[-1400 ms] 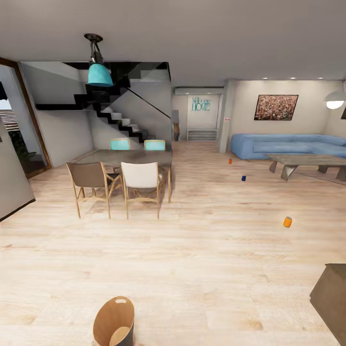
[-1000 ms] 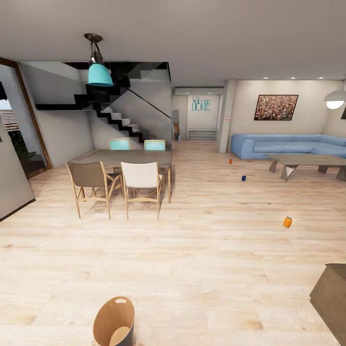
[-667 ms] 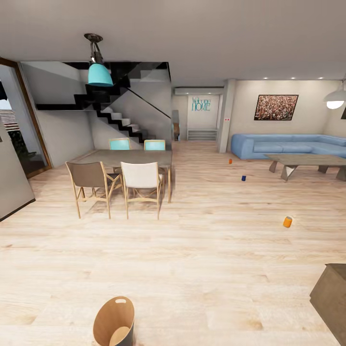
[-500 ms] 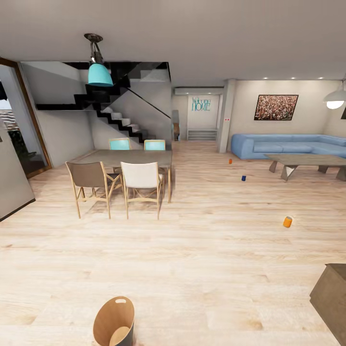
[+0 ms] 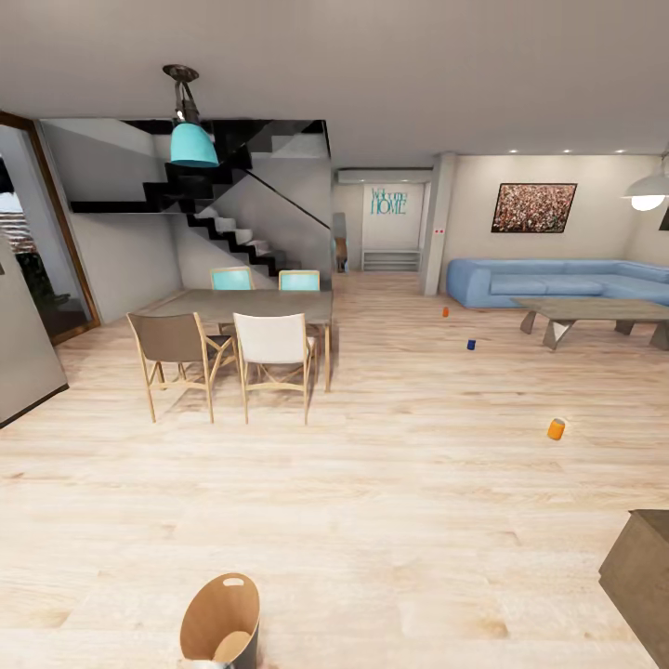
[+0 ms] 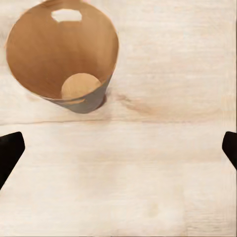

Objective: Put the three can of soda from the living room inside the tash can in the kitchen.

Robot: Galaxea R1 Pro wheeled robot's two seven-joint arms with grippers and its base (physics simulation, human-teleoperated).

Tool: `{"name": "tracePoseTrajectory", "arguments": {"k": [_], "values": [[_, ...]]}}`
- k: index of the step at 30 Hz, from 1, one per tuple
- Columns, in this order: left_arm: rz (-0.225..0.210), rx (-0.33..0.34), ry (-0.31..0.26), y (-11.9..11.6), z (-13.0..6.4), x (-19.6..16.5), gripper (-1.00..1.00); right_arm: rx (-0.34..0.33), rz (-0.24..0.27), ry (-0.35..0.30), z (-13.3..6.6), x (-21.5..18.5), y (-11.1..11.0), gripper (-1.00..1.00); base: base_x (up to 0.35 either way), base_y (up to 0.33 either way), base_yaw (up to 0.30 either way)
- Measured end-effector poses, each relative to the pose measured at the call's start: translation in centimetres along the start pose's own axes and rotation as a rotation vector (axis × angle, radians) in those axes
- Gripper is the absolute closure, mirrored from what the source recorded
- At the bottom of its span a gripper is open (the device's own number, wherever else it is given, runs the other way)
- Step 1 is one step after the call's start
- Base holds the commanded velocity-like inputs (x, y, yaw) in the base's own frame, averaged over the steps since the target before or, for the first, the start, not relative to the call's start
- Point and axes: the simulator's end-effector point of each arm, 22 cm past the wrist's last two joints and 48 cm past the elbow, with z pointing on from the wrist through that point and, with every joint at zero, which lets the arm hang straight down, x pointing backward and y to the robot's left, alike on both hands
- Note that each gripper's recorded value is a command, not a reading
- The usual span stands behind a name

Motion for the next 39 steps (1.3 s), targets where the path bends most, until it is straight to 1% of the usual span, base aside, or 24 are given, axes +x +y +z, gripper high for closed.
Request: {"name": "tracePoseTrajectory", "arguments": {"k": [3,5,6,7,9,11,15,16,17,18,20,21,22,23,25,26,28,30,31,35,37,38,39], "values": [[0.008,-0.001,-0.112,0.1,-0.7,-5.9,-1.00,-0.007,0.003,-0.095,0.3,-4.4,-0.5,-1.00,0.000,0.000,0.000],[0.013,-0.002,-0.192,0.1,-1.6,-9.9,-1.00,-0.014,0.005,-0.152,0.3,-7.0,-0.8,-1.00,0.000,0.000,0.000],[0.018,-0.002,-0.264,-0.1,-2.7,-13.4,-1.00,-0.018,0.007,-0.204,0.1,-9.5,-1.2,-1.00,0.000,0.000,0.000],[0.018,-0.002,-0.270,-0.1,-2.8,-13.7,-1.00,-0.018,0.006,-0.206,0.1,-9.5,-1.2,-1.00,0.000,0.000,0.000],[0.030,0.001,-0.388,-0.6,-5.4,-19.2,-1.00,-0.014,0.005,-0.323,-0.8,-15.3,-2.3,-1.00,0.000,0.000,0.000],[0.035,0.000,-0.434,-0.7,-6.5,-21.2,-1.00,-0.006,0.000,-0.381,-1.6,-18.4,-3.0,-1.00,0.000,0.000,0.000],[0.040,-0.001,-0.499,-0.8,-8.2,-23.8,-1.00,0.013,-0.014,-0.492,-3.8,-24.5,-4.1,-1.00,0.000,0.000,0.000],[0.041,-0.001,-0.514,-0.9,-8.6,-24.4,-1.00,0.016,-0.021,-0.523,-4.5,-26.0,-4.2,-1.00,0.000,0.000,0.000],[0.043,-0.002,-0.545,-0.9,-9.4,-25.6,-1.00,0.020,-0.034,-0.580,-6.0,-28.9,-4.3,-1.00,0.000,0.000,0.000],[0.044,-0.003,-0.562,-0.9,-9.9,-26.2,-1.00,0.022,-0.043,-0.609,-6.8,-30.4,-4.3,-1.00,0.000,0.000,0.000],[0.045,-0.004,-0.594,-1.0,-10.8,-27.4,-1.00,0.024,-0.054,-0.648,-8.1,-32.3,-4.2,-1.00,0.000,0.000,0.000],[0.047,-0.006,-0.621,-1.0,-11.6,-28.2,-1.00,0.023,-0.059,-0.669,-8.9,-33.4,-4.1,-1.00,0.000,0.000,0.000],[0.047,-0.006,-0.622,-1.0,-11.6,-28.3,-1.00,0.023,-0.060,-0.669,-9.0,-33.4,-4.1,-1.00,0.000,0.000,0.000],[0.049,-0.008,-0.649,-0.9,-12.3,-29.0,-1.00,0.020,-0.056,-0.683,-9.5,-34.0,-4.0,-1.00,0.000,0.000,0.000],[0.052,-0.009,-0.683,-0.8,-12.9,-29.6,-1.00,0.013,-0.041,-0.694,-9.8,-34.4,-4.0,-1.00,0.000,0.000,0.000],[0.055,-0.008,-0.715,-0.8,-13.5,-29.9,-1.00,0.003,-0.022,-0.703,-10.0,-34.5,-4.0,-1.00,0.000,0.000,0.000],[0.059,-0.008,-0.738,-0.8,-13.8,-29.3,-1.00,-0.013,-0.003,-0.701,-10.1,-34.0,-3.8,-1.00,0.000,0.000,0.000],[0.062,-0.008,-0.748,-0.8,-14.0,-28.2,-1.00,-0.032,0.010,-0.684,-10.1,-32.7,-3.4,-1.00,0.000,0.000,0.000],[0.064,-0.007,-0.750,-0.8,-14.1,-27.2,-1.00,-0.043,0.022,-0.660,-9.8,-31.3,-3.1,-1.00,0.000,0.000,0.000],[0.064,-0.007,-0.737,-0.7,-13.7,-25.5,-1.00,-0.056,0.042,-0.614,-9.1,-29.0,-2.7,-1.00,0.000,0.000,0.000],[0.059,-0.009,-0.703,-0.6,-12.6,-23.8,-1.00,-0.065,0.053,-0.591,-8.7,-28.1,-2.2,-1.00,0.000,0.000,0.000],[0.058,-0.010,-0.684,-0.6,-12.1,-23.0,-1.00,-0.069,0.066,-0.585,-8.3,-27.9,-1.1,-1.00,0.000,0.000,0.000],[0.057,-0.011,-0.666,-0.5,-11.5,-22.1,-1.00,-0.069,0.074,-0.583,-8.0,-28.1,0.7,-1.00,0.000,0.000,0.000]]}}
